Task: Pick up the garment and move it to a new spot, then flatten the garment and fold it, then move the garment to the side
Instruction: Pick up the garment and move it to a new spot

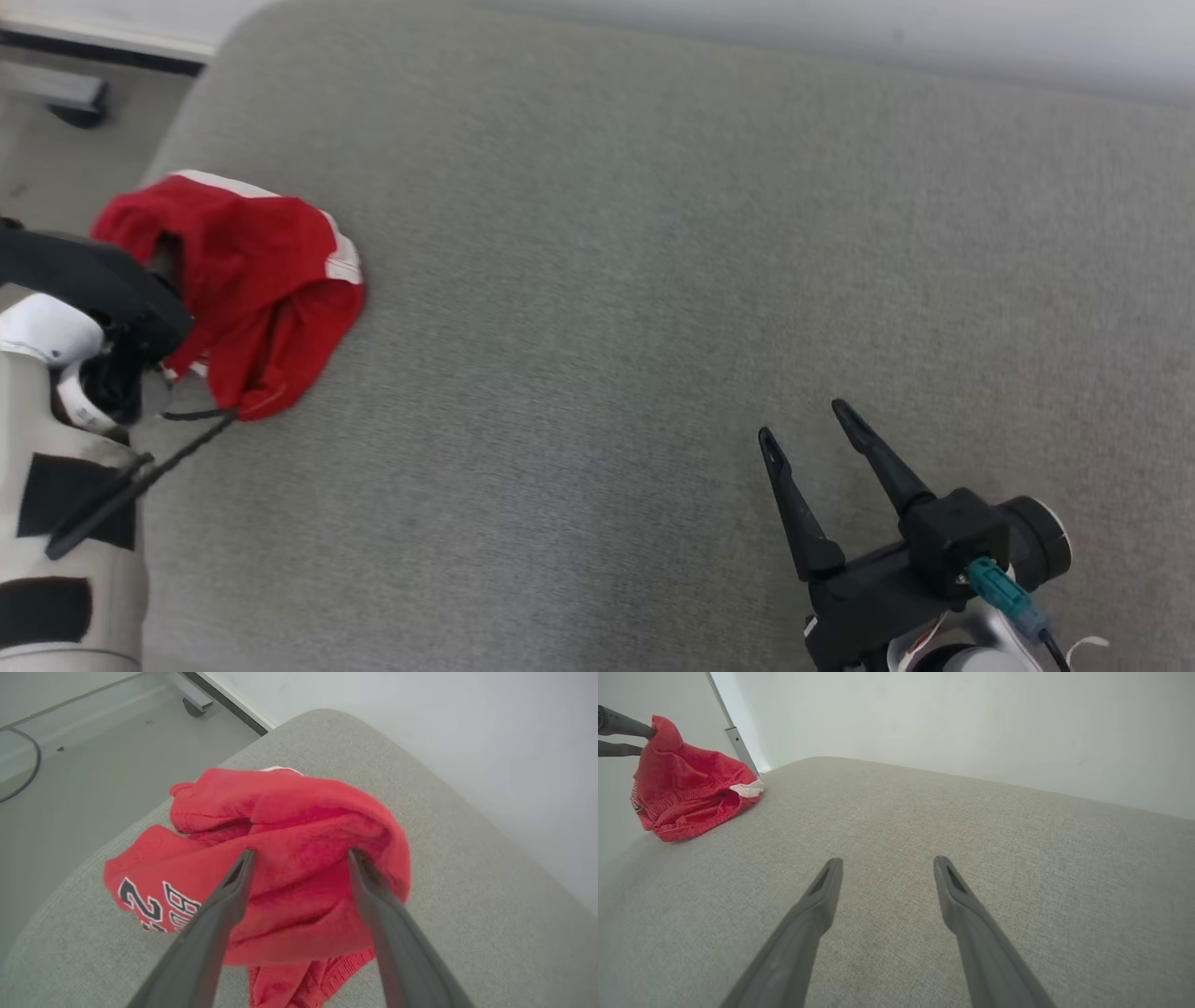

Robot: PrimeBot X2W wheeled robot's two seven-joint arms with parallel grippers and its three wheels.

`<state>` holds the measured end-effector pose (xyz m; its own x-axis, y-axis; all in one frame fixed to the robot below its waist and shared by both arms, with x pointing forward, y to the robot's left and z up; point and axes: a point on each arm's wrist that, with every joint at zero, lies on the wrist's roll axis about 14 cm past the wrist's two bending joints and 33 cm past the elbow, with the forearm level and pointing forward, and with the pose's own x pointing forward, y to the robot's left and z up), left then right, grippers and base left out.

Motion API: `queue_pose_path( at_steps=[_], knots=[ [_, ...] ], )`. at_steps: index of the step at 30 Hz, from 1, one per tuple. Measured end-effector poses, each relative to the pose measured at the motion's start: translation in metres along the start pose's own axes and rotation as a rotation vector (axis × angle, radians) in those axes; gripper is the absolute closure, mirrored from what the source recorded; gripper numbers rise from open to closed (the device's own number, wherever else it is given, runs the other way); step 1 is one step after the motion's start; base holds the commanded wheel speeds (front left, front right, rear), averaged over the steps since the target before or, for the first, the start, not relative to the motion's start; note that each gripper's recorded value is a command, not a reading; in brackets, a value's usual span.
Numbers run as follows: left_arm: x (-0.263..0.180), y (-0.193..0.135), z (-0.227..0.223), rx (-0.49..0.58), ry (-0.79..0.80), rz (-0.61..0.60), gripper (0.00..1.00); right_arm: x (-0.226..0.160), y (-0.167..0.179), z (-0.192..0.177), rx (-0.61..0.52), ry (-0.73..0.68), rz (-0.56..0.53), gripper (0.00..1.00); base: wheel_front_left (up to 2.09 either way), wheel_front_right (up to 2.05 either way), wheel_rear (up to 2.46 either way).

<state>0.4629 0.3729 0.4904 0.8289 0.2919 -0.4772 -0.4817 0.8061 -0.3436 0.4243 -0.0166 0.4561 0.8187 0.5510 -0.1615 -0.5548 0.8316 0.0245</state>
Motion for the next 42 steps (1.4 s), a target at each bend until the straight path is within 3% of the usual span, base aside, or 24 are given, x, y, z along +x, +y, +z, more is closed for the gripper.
queue_pose_path(
  at_steps=[5,12,13,14,23,28,37,42],
  knots=[
    [0.033,0.014,-0.052,0.024,0.198,0.131,0.0,0.001,-0.016,-0.023,0.029,0.05,-0.033,0.0,0.0,0.0,0.0],
    [0.062,-0.005,-0.108,0.061,0.371,0.146,0.0,-0.004,-0.034,-0.043,0.067,0.086,-0.09,0.0,0.0,0.0,0.0],
    [0.063,-0.005,-0.111,0.068,0.393,0.15,0.55,-0.005,-0.035,-0.045,0.073,0.091,-0.097,0.0,0.0,0.0,0.0],
    [0.065,-0.007,-0.114,0.075,0.411,0.151,1.0,-0.006,-0.036,-0.047,0.076,0.094,-0.102,0.0,0.0,0.0,0.0],
    [0.055,-0.03,-0.098,0.122,0.399,0.069,1.0,-0.015,-0.03,-0.04,0.101,0.06,-0.114,0.0,0.0,0.0,0.0],
    [0.038,-0.047,-0.047,0.152,0.287,-0.001,1.0,-0.02,-0.021,-0.024,0.111,0.008,-0.111,0.0,0.0,0.0,0.0],
    [-0.024,-0.124,0.046,0.251,0.057,-0.249,1.0,-0.04,-0.016,0.007,0.103,-0.091,-0.136,0.0,0.0,0.0,0.0],
    [-0.069,-0.183,0.071,0.298,-0.038,-0.426,1.0,-0.062,-0.023,0.016,0.116,-0.133,-0.185,0.0,0.0,0.0,0.0]
  ],
)
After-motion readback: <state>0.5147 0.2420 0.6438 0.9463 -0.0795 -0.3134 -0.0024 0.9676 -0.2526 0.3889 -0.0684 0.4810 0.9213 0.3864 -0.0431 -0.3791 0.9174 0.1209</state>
